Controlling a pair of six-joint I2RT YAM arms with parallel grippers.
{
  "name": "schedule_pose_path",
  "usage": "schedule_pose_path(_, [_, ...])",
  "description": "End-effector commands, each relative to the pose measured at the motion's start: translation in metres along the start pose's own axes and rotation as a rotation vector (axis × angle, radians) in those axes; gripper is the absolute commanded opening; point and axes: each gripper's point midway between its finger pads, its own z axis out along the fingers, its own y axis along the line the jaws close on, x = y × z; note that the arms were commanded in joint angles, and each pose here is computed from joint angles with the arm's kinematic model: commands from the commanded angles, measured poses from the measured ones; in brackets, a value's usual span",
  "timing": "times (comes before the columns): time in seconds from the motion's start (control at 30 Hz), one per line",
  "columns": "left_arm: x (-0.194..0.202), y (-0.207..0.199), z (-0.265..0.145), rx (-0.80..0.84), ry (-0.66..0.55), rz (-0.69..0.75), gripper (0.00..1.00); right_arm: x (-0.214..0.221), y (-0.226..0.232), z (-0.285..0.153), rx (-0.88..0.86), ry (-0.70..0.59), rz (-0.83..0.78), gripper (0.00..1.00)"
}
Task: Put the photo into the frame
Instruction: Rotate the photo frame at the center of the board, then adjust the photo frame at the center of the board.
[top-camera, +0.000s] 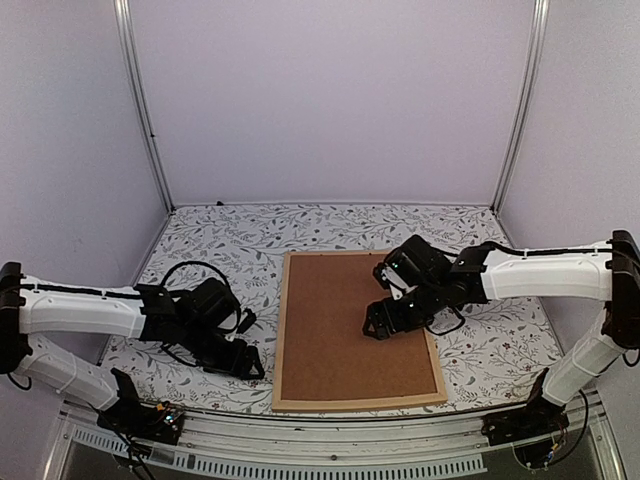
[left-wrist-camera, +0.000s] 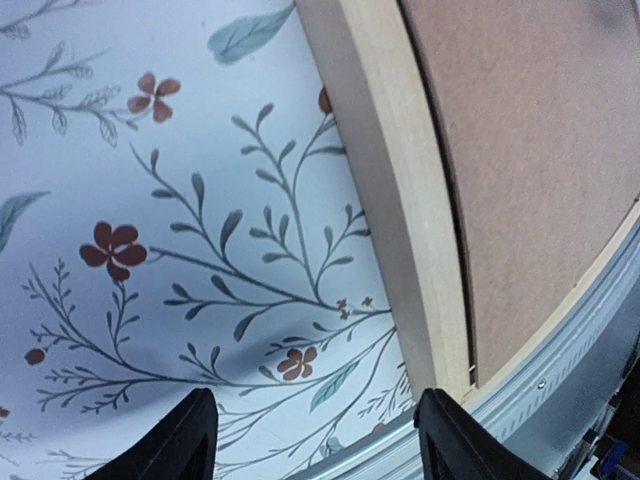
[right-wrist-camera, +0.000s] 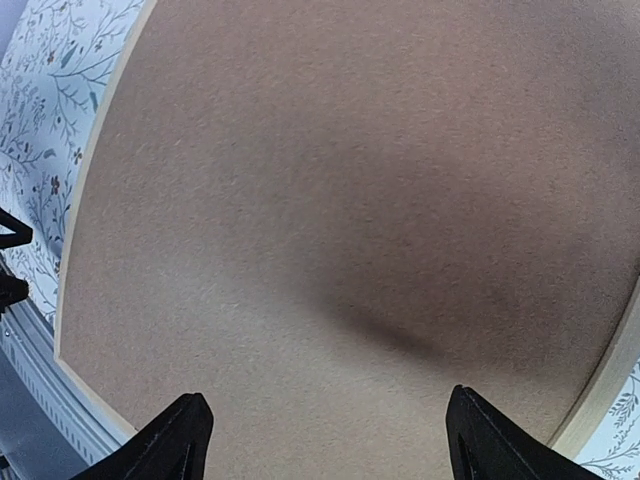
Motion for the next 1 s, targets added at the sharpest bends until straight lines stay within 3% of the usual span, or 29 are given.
schedule_pose_path(0.0, [0.015,-0.006,-0.001,0.016,0.016,-0.026,0.71,-0.015,0.030,-0.013,-0.022,-0.075,-0.076,0.85])
schedule_pose_path(0.27, [0.002,-0.012,0.004,0.030,-0.028,0.011,0.73,0.003,0.104,0.000,0.005,-0.057,-0.246,0.87])
schedule_pose_path(0.5, [-0.015,0.001,0.008,-0.056,-0.069,0.031,0.87,0.018,0.174,0.022,0.012,-0.001,-0.385,0.91])
schedule_pose_path(0.7, [-0.034,0.029,-0.004,-0.126,-0.164,-0.038,0.91,0.037,0.186,0.052,0.073,0.094,-0.293,0.92])
schedule_pose_path(0.97, [-0.063,0.061,-0.030,-0.209,-0.294,-0.103,0.93,0.048,0.180,0.062,0.190,0.118,-0.201,0.92])
